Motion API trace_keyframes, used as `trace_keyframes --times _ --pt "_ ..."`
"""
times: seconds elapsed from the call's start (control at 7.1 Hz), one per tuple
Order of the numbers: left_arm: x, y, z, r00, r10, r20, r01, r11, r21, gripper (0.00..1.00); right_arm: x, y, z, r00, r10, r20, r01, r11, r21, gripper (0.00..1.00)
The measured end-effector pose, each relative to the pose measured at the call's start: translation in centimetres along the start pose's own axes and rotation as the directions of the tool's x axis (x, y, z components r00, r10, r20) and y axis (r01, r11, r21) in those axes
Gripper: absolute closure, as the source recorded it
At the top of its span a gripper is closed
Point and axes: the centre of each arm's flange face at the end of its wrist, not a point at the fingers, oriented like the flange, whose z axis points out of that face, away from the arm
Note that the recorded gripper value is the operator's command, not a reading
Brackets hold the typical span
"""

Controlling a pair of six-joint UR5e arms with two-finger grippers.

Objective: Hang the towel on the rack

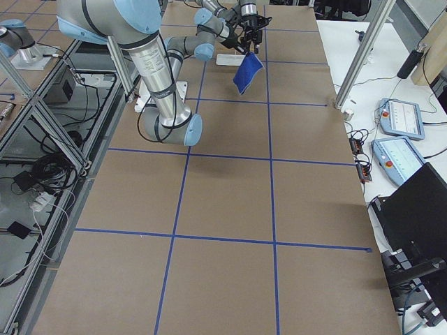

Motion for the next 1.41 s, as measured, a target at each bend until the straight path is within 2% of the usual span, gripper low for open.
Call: trace_keyframes --times 0.28,0.42,0.7,0.85,0.99,1.13,1.41 --pt "0.0 0.0 0.0 1.000 0.007 -0.006 -0.007 1.000 0.005 0.94 0.0 0.1 0.1 1.000 -0.002 -0.001 0.002 1.000 -0.003 1.00" --pt "-0.1 0.0 -0.1 1.000 0.007 -0.006 -0.007 1.000 0.006 1.00 0.0 0.2 0.1 1.000 -0.002 -0.002 0.002 1.000 -0.003 1.00" --pt "-0.2 -0.1 -0.1 1.000 0.006 -0.006 -0.006 1.000 0.008 1.00 0.0 0.3 0.2 1.000 -0.003 -0.002 0.003 1.000 -0.005 1.00" --pt "-0.2 -0.1 -0.1 1.000 0.006 -0.006 -0.006 1.000 0.009 1.00 0.1 0.3 0.1 1.000 -0.003 -0.002 0.003 1.000 -0.004 0.63" --pt "-0.3 -0.2 -0.2 1.000 0.006 -0.005 -0.006 1.000 0.009 1.00 0.3 0.2 -0.1 1.000 0.001 0.003 -0.001 1.000 -0.001 0.13" --pt "-0.4 -0.2 -0.2 1.000 0.006 -0.006 -0.006 1.000 0.009 1.00 0.4 0.0 -0.5 1.000 0.008 0.013 -0.008 1.000 0.002 0.00" --pt "-0.2 -0.1 -0.7 1.000 0.009 -0.012 -0.009 1.000 0.010 1.00 1.7 -0.7 -2.0 0.995 0.083 0.057 -0.083 0.996 -0.011 0.00"
